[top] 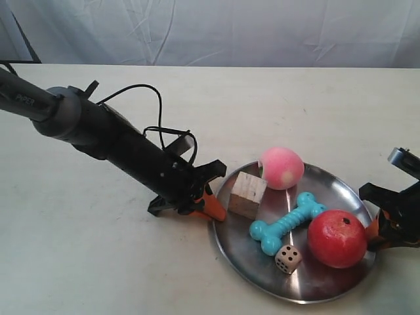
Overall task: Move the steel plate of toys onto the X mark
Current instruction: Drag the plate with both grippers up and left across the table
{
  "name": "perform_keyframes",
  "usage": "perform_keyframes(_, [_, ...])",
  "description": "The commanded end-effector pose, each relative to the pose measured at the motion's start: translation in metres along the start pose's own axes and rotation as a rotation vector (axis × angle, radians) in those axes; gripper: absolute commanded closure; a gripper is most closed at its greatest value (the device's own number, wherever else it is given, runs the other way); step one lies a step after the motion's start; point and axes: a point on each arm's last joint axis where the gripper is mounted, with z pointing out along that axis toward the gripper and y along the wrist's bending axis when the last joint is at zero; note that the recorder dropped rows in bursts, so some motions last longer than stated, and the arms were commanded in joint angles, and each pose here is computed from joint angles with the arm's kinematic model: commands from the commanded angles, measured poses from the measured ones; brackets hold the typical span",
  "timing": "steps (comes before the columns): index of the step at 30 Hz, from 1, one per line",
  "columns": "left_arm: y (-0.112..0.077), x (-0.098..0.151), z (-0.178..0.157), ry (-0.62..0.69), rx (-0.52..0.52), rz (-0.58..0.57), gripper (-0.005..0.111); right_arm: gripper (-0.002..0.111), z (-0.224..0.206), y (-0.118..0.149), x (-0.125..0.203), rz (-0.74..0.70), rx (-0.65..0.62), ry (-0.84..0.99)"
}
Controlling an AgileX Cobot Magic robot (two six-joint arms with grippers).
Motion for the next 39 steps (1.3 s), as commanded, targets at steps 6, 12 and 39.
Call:
perform_keyframes(6, [-0.002, 0.002, 0.002, -0.007, -0.018, 0.050, 0.107, 0.109, -0.005, 0.016, 0.004, 0.013, -0.097, 0.003])
perform_keyframes(12, [-0.002, 0.002, 0.000, 0.008, -0.004, 0.049, 0.107, 0.109, -0.011, 0.022, 0.004, 0.010, -0.123, -0.017])
perform_keyframes(39, [-0.034, 0.008, -0.049, -0.021, 0.004, 0.100, 0.107, 0.109, -0.023, 0.076, -0.024, -0.083, -0.192, -0.007])
